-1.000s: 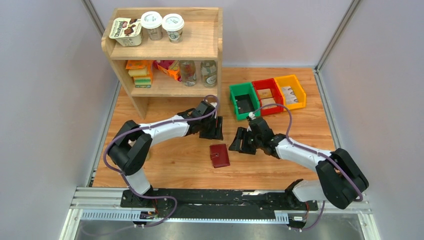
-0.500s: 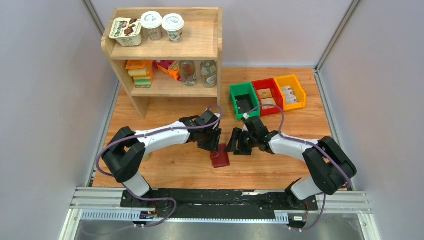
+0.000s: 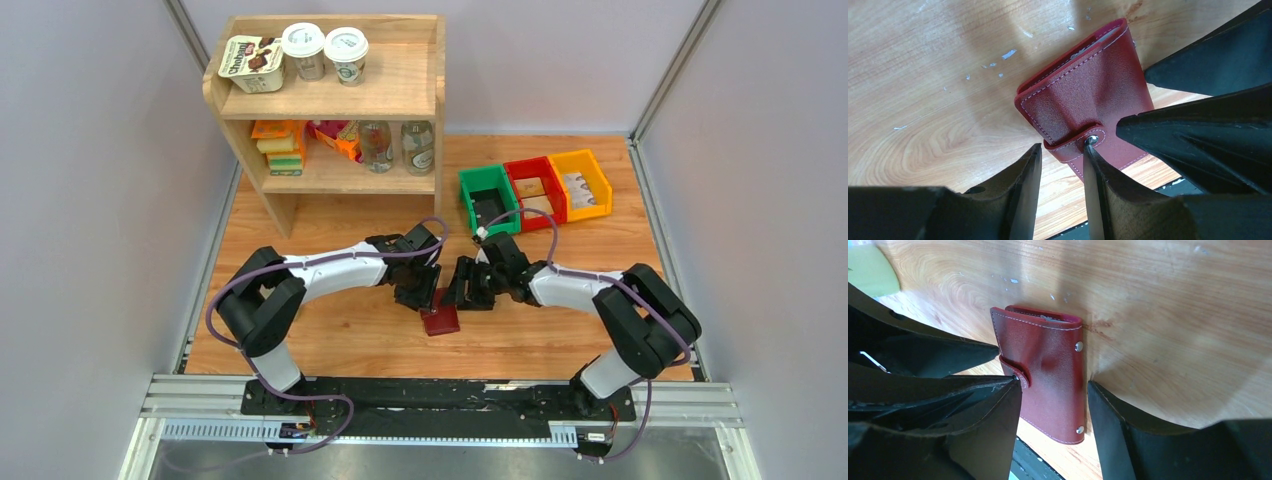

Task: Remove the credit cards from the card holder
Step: Open the card holder at the center of the board.

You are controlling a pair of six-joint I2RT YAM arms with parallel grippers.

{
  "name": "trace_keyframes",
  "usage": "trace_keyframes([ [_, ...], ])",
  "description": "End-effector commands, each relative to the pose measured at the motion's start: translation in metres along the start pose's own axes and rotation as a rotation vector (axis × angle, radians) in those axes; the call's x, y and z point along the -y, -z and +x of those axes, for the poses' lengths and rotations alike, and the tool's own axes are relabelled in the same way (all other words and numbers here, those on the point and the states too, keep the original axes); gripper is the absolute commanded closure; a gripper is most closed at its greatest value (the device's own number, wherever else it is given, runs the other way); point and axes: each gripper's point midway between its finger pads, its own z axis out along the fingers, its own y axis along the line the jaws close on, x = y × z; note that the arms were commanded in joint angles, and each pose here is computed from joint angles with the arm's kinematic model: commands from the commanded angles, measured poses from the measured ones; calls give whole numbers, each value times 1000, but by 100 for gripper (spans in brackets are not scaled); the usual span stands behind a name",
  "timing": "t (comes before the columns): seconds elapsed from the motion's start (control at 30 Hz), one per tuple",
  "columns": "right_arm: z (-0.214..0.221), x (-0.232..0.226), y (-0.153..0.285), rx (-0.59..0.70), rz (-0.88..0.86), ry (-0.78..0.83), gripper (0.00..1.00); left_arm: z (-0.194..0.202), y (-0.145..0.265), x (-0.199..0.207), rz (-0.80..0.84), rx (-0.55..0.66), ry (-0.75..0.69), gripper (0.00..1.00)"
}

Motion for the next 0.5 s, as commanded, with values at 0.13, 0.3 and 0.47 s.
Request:
trace_keyframes([
  [0.13,17,26,-14,-56,102,-34,51,3,-5,2,10,-32,-34,57],
  [0.3,20,30,-14,-45,101,-58,74,-1,-4,0,-7,-25,-41,57],
  [0.47,19,31,-10,-2,103,-99,100,-10,10,-2,-36,14,-40,51],
])
